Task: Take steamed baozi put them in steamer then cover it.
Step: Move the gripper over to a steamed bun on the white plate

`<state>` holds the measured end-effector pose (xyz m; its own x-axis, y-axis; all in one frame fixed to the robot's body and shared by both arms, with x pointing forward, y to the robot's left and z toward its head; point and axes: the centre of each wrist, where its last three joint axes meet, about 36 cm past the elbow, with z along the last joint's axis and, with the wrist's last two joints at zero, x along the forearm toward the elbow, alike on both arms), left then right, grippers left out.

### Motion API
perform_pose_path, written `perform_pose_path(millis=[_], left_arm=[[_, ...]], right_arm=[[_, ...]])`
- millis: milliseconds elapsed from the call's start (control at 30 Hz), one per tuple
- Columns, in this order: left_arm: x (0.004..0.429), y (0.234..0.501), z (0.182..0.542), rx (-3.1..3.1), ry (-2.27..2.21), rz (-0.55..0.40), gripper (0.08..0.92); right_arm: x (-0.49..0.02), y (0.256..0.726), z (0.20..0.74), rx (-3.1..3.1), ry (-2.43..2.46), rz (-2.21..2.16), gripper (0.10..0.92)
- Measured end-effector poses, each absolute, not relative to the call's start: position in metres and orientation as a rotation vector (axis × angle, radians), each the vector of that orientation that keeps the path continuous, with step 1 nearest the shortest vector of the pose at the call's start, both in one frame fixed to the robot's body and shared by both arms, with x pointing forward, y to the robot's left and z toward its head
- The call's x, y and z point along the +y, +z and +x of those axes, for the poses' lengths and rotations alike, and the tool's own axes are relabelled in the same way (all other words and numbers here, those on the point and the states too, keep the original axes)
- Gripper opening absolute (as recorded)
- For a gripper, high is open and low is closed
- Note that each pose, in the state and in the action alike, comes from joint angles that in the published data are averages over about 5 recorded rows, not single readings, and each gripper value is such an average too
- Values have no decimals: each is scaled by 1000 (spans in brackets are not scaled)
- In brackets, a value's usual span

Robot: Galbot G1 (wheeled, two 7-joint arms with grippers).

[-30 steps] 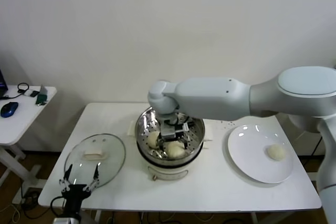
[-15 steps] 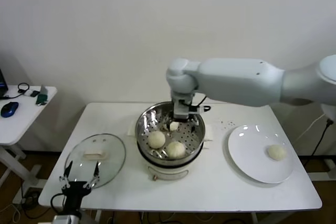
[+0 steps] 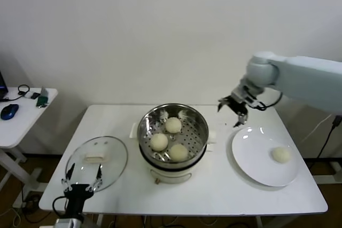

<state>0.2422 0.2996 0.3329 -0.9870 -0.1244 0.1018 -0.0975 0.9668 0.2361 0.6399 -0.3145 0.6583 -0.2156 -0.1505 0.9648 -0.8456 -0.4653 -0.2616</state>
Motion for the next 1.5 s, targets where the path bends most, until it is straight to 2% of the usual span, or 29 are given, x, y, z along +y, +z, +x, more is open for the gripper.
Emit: perform_pose_path(millis=[333,700,1033,1500], left_arm=[[298,331,240,-2988,-358,170,823],[296,330,239,-2978,-359,179,823],[293,329,240,-2966,-371,185,823],[291,329,240,-2962,-379,183,823]], right_arm=[[-436,589,607,-1322,1505,1258,823],[-504,519,588,-1282,1384,1130,823],[-527,487,600,-1272,1325,1074,823],[-516,457,623,-1276,1276,1077,823]])
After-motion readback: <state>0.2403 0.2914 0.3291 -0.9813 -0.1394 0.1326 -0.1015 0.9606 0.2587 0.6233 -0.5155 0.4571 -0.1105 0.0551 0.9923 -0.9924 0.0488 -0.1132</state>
